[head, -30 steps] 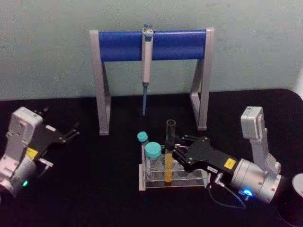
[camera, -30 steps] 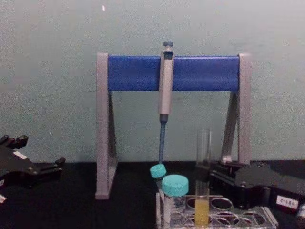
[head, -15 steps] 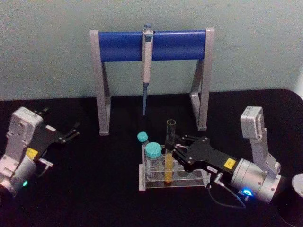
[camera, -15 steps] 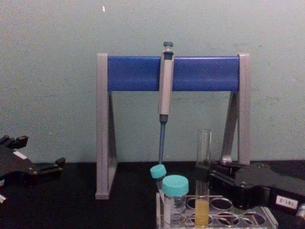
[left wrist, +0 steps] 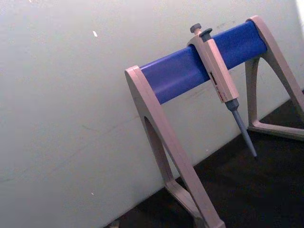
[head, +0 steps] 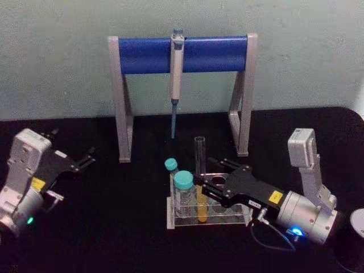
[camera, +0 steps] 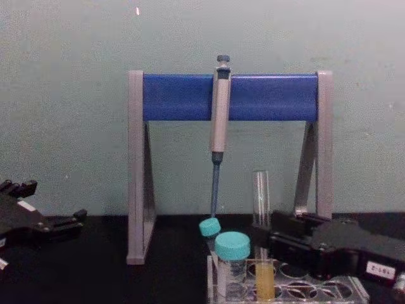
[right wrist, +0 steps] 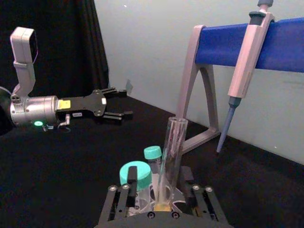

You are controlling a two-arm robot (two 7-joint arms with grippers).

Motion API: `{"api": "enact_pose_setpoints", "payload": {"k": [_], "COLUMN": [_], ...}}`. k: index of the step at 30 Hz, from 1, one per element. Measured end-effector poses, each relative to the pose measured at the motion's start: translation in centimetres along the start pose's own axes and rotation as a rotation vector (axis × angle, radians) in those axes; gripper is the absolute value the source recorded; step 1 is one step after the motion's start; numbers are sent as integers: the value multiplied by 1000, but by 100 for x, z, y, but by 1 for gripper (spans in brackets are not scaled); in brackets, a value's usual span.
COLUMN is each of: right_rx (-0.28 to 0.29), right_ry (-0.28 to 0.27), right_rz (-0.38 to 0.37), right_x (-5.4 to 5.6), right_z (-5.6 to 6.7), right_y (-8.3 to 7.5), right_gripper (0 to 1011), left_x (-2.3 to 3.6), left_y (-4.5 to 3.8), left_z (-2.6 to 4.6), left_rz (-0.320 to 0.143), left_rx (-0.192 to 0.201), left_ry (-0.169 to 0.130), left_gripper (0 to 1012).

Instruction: Pick up the test tube from the test tube rack, shake it, then place it back into the test tube rack.

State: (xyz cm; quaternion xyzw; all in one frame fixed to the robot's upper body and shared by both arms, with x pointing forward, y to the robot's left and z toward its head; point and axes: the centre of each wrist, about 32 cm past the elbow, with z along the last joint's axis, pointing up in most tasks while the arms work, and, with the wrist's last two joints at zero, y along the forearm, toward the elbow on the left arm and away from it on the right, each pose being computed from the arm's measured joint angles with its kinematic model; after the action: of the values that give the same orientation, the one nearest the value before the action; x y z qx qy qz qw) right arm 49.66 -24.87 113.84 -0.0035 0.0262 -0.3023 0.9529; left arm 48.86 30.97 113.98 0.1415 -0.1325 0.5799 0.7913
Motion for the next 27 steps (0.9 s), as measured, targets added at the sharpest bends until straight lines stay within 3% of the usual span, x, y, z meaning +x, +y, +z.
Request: {"api": "enact_pose_setpoints", "payload": {"k": [14, 25, 27], "right_rx": [2, 4, 17], "right_ry": [0, 0, -8], "right_rz": [1, 3, 11], "right_x": [0, 2, 19], "right_z": [1, 5, 59], "right_y": [1, 1, 6], "right_gripper": [979, 1000, 1000], "left_x": [0, 0, 0], "left_y": [0, 0, 0], "left_z": [0, 0, 0], "left_rz": [0, 0, 0], "left_rx": [0, 0, 0], "left_ry": [0, 0, 0], "left_gripper": [1001, 1001, 1001]}}
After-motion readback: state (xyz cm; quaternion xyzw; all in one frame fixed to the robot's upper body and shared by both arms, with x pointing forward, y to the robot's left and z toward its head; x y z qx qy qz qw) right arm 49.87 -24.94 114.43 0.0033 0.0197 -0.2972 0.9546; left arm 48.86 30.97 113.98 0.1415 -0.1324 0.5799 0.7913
